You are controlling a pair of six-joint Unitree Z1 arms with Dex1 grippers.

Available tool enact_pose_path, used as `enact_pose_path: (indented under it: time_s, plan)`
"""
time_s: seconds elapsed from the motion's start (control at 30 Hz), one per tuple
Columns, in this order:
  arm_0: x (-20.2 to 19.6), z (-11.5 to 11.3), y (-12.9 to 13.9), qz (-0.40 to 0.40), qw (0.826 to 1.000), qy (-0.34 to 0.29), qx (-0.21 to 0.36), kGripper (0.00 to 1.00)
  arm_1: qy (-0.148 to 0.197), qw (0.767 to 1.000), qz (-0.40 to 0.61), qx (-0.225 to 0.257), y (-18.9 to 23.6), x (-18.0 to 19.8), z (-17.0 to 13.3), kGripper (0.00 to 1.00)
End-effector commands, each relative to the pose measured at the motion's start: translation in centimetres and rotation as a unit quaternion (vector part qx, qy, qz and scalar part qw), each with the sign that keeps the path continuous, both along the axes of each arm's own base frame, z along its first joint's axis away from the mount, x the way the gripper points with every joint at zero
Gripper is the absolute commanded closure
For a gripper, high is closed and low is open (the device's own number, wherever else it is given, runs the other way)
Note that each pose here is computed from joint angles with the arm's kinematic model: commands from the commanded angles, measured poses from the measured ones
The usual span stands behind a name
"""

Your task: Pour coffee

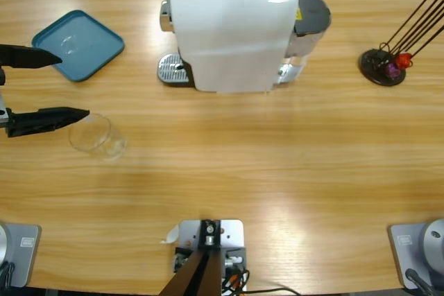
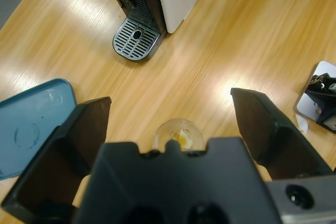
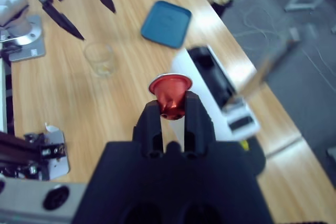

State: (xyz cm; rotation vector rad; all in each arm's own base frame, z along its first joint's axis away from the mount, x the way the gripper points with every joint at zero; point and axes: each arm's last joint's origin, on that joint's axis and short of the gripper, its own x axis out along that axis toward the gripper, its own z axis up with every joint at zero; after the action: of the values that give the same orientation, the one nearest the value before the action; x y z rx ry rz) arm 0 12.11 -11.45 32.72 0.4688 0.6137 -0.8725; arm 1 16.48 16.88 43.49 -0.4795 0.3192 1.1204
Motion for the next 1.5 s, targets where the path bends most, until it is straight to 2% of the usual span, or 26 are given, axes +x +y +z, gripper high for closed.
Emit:
enact_pose_path:
  time_s: [0.03,0.2,0.5,1.0,1.5]
  plan:
    - [-1.1,-0.3,1.7,0.019,1.000,0.000,0.003,0.013,0.029,0.995,0.077,-0.053,9.9,6.9,-3.0,1.000]
    - [-1.0,-0.5,2.0,0.028,1.000,0.003,0.005,0.013,0.026,0.994,0.078,-0.074,11.8,9.2,-4.4,1.000]
    - [-0.9,-1.0,2.1,0.034,0.999,0.012,0.010,0.013,0.038,0.994,0.042,-0.091,10.9,14.0,-6.8,1.000]
    - [-0.9,-1.2,2.2,0.036,0.999,0.014,0.012,0.013,0.042,0.994,0.021,-0.095,9.9,15.7,-7.9,1.000]
    - [-1.0,-1.7,2.5,0.043,0.999,0.020,0.016,0.013,0.066,0.991,0.024,-0.111,10.0,15.8,-10.1,1.000]
